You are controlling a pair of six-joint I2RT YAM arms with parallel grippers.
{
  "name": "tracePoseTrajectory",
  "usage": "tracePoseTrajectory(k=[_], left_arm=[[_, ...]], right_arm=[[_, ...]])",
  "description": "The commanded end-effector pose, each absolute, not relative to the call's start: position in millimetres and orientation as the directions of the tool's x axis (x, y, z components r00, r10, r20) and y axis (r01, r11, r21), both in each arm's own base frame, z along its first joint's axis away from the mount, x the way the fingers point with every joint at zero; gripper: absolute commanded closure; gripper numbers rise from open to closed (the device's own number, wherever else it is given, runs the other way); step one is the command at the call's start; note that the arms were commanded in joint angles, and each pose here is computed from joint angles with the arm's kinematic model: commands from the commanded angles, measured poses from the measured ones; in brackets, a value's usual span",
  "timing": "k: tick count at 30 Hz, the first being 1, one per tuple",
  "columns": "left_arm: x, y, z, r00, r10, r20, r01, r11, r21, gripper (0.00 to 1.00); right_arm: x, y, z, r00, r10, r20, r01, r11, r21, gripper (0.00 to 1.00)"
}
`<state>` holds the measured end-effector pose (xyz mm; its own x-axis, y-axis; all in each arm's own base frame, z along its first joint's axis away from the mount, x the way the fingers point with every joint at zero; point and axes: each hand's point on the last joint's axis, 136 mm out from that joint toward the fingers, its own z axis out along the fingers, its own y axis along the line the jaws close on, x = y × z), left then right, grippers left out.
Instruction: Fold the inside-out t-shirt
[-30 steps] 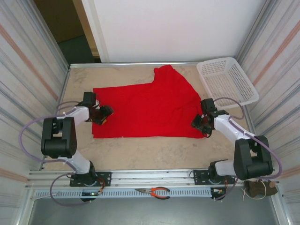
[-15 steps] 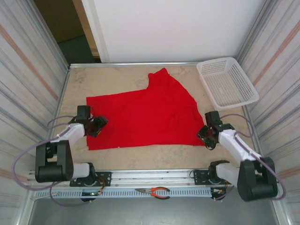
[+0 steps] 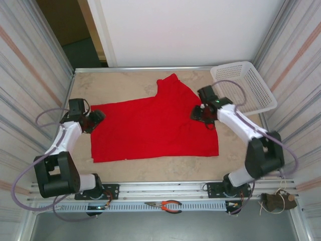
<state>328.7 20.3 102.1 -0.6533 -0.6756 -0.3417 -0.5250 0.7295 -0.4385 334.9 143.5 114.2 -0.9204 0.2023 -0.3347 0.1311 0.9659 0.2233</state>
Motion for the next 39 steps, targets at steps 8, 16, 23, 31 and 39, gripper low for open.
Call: tracePoseTrajectory(k=[8,16,23,31,39], left_arm=[[326.7,29.1,90.5,-0.679,-0.67,-0.3,-0.558,0.737,-0.381,0.37],[328.4,29.8,95.0,-0.678,-0.666,-0.31,-0.55,0.74,-0.386,0.37],[329.3,29.7,94.5,-0.67,-0.674,-0.311,-0.553,0.733,-0.396,0.37],[328.9,28.8,93.7,-0.67,-0.676,-0.308,-0.552,0.731,-0.402,0.37],[326.8,28.0,88.7,-0.667,-0.683,-0.296,-0.561,0.723,-0.404,0.36]], right_arm=[[326.7,202.8,57.1,-0.975,-0.054,-0.217,-0.063,0.997,0.034,0.66],[329.7,200.4,30.0,-0.982,-0.04,-0.186,-0.035,0.999,-0.032,0.69],[333.8,201.2,29.7,-0.982,-0.037,-0.187,-0.029,0.999,-0.043,0.93],[341.6,213.4,70.7,-0.964,-0.008,-0.266,-0.021,0.999,0.045,1.0],[361.7,229.0,83.3,-0.953,0.013,-0.303,-0.011,0.997,0.077,1.0]])
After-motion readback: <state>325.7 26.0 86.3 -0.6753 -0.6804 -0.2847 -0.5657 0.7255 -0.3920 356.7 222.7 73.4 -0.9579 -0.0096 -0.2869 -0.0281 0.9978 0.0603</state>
